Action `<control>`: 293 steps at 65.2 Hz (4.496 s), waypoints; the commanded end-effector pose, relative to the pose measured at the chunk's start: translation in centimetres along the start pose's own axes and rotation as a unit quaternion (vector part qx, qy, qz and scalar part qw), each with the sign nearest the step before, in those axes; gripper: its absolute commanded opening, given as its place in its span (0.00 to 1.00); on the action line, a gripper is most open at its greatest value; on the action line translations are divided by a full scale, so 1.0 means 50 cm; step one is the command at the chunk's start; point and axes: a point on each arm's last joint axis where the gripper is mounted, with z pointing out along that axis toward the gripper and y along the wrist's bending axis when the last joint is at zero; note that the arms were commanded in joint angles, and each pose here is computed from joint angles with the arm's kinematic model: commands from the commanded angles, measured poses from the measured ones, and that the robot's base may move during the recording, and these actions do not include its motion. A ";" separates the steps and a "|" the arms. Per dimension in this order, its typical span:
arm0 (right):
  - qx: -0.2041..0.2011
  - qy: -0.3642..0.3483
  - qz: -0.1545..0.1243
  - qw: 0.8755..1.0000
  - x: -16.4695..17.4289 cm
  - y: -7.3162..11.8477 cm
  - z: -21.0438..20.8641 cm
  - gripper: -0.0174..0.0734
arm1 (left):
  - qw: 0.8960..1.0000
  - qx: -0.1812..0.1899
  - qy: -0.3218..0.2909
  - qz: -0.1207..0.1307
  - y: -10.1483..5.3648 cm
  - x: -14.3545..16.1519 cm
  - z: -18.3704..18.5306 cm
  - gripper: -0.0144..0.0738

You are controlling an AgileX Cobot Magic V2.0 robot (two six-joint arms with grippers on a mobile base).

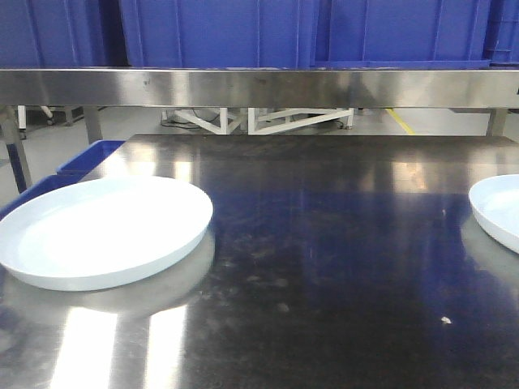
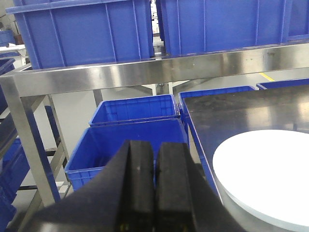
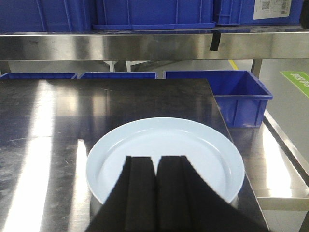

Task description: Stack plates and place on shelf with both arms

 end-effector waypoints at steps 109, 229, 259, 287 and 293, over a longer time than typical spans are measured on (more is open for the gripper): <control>-0.001 -0.055 -0.006 0.998 -0.019 0.001 -0.004 0.25 | 0.868 0.073 0.464 -0.163 -0.018 -0.129 0.373 0.27; -0.001 -0.055 -0.006 0.998 -0.019 0.001 -0.004 0.25 | 0.786 0.114 0.596 -0.117 -0.080 -0.036 0.543 0.46; -0.001 -0.055 -0.006 0.998 -0.019 0.001 -0.004 0.25 | 0.768 0.129 0.616 -0.120 -0.080 -0.073 0.537 0.26; -0.001 -0.055 -0.006 0.998 -0.019 0.001 -0.004 0.25 | 0.776 0.219 0.557 -0.201 -0.160 -0.194 0.532 0.26; -0.001 -0.055 -0.006 0.998 -0.019 0.001 -0.004 0.25 | 0.792 0.241 0.526 -0.196 -0.215 -0.199 0.536 0.26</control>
